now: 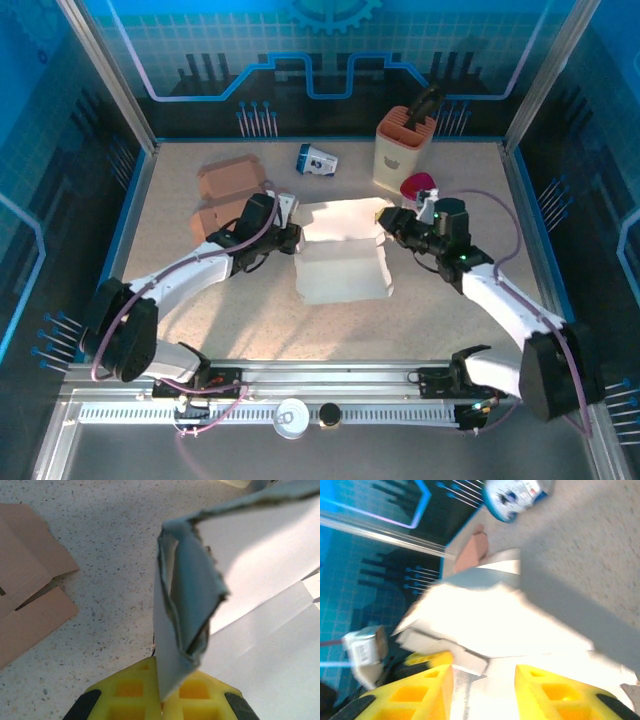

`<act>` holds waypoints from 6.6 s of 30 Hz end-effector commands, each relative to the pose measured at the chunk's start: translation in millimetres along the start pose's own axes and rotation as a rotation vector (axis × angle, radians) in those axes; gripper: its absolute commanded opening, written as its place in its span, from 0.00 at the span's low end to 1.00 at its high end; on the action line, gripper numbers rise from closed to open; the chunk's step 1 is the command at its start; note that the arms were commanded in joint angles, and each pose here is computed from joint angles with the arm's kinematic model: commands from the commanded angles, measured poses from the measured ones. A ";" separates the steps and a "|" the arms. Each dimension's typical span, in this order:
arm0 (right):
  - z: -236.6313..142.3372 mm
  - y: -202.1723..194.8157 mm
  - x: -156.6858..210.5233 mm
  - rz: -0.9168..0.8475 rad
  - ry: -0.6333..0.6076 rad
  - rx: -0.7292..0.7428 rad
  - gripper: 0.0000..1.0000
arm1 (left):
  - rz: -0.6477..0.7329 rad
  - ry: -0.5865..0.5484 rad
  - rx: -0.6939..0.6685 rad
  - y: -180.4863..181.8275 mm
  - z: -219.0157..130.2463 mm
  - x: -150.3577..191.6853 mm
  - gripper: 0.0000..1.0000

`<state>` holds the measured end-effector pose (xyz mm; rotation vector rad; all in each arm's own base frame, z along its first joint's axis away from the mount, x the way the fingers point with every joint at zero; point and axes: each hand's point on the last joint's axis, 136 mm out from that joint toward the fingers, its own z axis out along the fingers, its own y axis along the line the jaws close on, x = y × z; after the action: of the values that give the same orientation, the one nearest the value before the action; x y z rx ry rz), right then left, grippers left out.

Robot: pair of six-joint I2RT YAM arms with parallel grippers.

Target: Fold the paper box

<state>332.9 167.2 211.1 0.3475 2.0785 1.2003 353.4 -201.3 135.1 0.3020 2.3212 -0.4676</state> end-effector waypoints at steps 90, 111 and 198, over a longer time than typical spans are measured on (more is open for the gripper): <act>-22.2 -3.7 34.6 0.610 -0.264 0.394 0.60 | 0.201 -0.076 -0.209 20.0 48.1 25.3 0.00; 87.3 -6.9 33.4 0.709 -0.275 0.361 0.58 | 0.209 -0.087 -0.212 18.0 50.0 27.2 0.00; -4.9 -75.9 -19.1 -0.195 -0.089 0.098 0.43 | 0.102 -0.086 -0.264 26.4 53.7 18.3 0.00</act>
<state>352.8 101.2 169.4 0.4326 2.0283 0.8361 377.3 -196.7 78.3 0.2479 2.2442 -0.1411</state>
